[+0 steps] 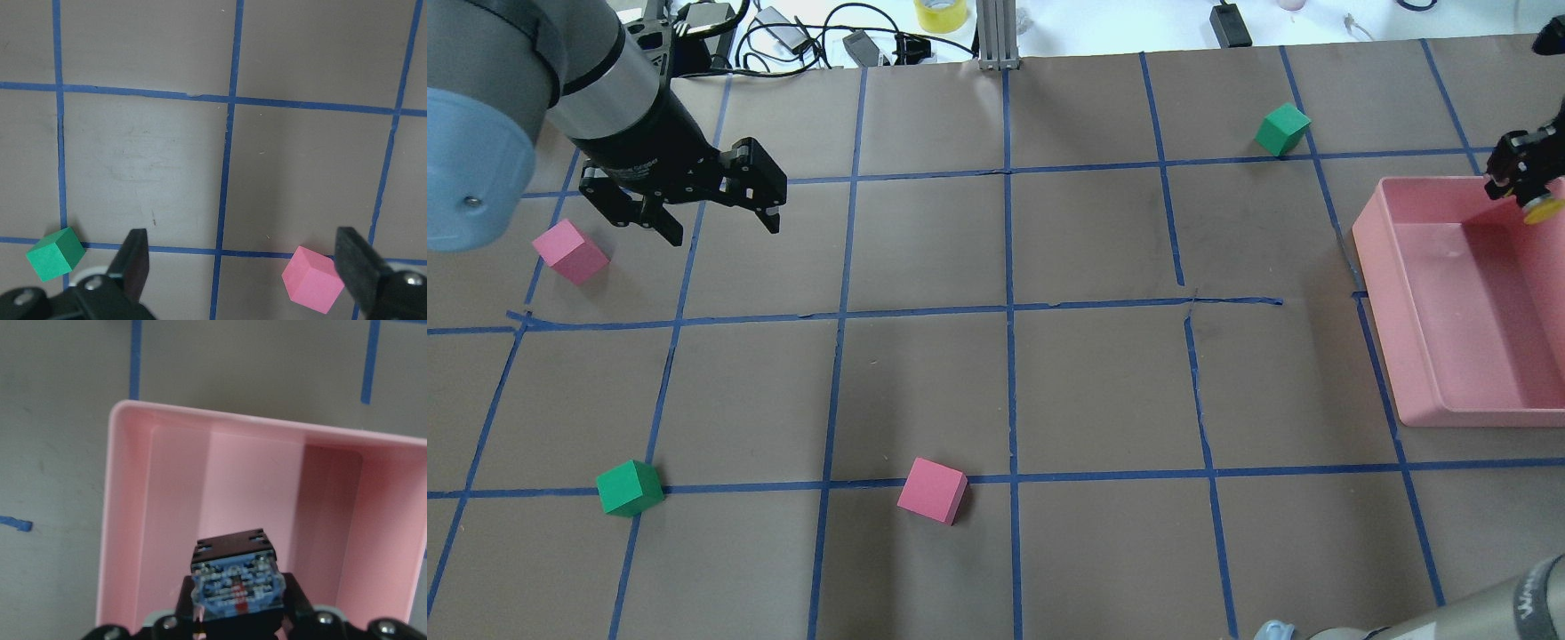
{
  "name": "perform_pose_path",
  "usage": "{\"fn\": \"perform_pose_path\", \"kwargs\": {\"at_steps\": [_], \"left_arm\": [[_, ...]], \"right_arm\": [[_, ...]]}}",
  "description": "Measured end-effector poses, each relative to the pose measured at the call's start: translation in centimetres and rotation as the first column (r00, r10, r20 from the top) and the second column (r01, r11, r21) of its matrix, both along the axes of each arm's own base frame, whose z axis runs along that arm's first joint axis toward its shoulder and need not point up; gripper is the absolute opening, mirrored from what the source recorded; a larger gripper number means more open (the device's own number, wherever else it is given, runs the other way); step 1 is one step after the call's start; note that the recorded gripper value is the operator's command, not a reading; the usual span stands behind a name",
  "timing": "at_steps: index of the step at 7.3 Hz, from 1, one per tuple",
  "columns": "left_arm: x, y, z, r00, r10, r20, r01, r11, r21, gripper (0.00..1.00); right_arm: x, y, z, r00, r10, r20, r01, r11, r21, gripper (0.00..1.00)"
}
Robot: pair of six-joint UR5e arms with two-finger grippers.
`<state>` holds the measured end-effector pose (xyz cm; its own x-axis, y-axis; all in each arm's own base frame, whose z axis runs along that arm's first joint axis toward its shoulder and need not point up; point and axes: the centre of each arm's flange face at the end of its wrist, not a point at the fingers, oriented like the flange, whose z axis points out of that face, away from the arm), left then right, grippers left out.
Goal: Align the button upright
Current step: 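Lift the switch out of the pink tray with the right gripper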
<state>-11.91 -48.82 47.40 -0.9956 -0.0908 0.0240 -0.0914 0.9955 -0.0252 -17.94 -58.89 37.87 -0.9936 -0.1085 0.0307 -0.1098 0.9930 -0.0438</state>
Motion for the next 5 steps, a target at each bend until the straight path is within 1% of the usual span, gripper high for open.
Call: {"fn": "perform_pose_path", "kwargs": {"at_steps": [1,2,5], "left_arm": [[0.0,0.0,0.0,1.000,0.000,0.000,0.000,1.000,0.000,1.00],[0.0,0.0,0.0,1.000,0.000,0.000,0.000,1.000,0.000,1.00],[0.0,0.0,0.0,1.000,0.000,0.000,0.000,1.000,0.001,1.00]], "right_arm": [[4.6,-1.2,1.2,1.000,-0.006,-0.010,0.006,1.000,-0.009,0.00],[9.8,-2.1,1.4,1.000,-0.030,-0.007,0.030,0.999,-0.016,0.00],[25.2,-3.4,-1.3,0.994,-0.109,0.027,0.109,0.994,-0.015,0.00]]}}
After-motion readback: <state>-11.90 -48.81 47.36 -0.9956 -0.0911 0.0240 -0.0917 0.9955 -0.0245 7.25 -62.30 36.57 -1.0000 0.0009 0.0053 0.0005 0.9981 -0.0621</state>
